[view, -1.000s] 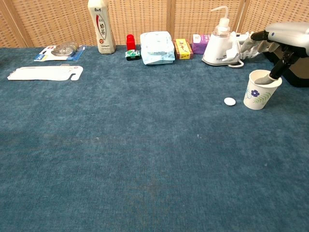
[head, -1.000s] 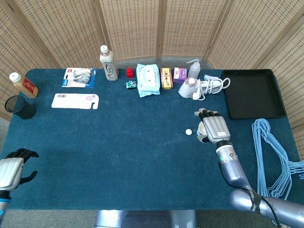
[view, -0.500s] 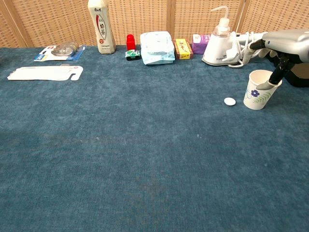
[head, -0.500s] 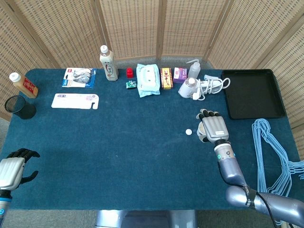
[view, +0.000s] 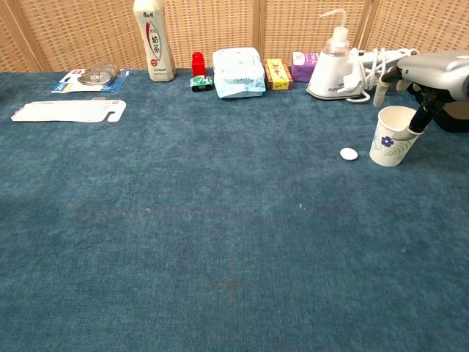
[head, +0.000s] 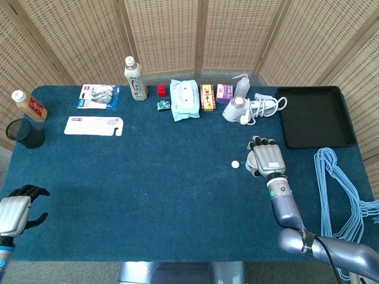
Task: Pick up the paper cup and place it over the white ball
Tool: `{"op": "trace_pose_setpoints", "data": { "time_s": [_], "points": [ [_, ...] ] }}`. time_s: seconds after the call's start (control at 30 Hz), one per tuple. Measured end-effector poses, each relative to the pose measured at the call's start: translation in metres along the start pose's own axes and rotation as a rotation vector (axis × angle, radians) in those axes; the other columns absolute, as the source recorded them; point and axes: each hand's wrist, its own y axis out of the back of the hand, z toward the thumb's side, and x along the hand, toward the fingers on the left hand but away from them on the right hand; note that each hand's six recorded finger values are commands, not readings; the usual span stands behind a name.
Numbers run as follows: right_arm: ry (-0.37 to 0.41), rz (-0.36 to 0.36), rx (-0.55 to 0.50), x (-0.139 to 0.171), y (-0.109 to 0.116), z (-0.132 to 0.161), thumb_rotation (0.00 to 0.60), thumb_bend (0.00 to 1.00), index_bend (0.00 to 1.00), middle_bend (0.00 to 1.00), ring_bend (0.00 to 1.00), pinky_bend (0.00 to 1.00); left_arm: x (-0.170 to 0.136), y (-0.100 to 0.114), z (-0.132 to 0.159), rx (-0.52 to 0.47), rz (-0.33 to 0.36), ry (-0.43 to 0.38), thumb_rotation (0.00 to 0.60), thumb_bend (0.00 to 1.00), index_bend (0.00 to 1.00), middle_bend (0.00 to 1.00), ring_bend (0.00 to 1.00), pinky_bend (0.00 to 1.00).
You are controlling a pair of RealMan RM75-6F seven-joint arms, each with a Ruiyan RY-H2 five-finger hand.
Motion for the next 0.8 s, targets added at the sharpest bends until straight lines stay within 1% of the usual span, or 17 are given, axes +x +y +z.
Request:
{"op": "trace_pose_setpoints", "data": {
  "time_s": [0.17,0.43,0.57,0.67,0.8],
  "points": [
    [-0.012,0.000,0.014,-0.004,-0.004,-0.002,0.581,0.26,0.39,0.17,0.20,0.18,0.000,0.000,-0.001,0.002,-0.001,0.001,0.553,0.23,0.37,0.38,0.25,0.28],
    [-0.023,-0.011,0.000,-0.010,-0.007,-0.005,0.584,0.27,0.47,0.20,0.21,0.19,0.000,0.000,-0.001,0.002,-0.001,0.001,0.553,0.23,0.37,0.38,0.25,0.28],
    [-0.017,-0.021,-0.017,-0.010,-0.006,-0.005,0.587,0.27,0.48,0.21,0.22,0.19,0.001,0.000,-0.001,0.001,0.000,0.000,0.550,0.23,0.37,0.38,0.25,0.28],
    [-0.009,-0.026,-0.044,-0.009,-0.002,-0.004,0.581,0.26,0.48,0.22,0.22,0.19,0.001,0.000,-0.001,0.002,0.000,-0.001,0.553,0.23,0.37,0.38,0.25,0.28],
    [0.004,-0.028,-0.111,-0.005,0.006,-0.003,0.583,0.27,0.48,0.22,0.22,0.20,0.001,0.000,-0.002,0.002,0.000,0.001,0.558,0.23,0.37,0.38,0.25,0.28]
  ]
}}
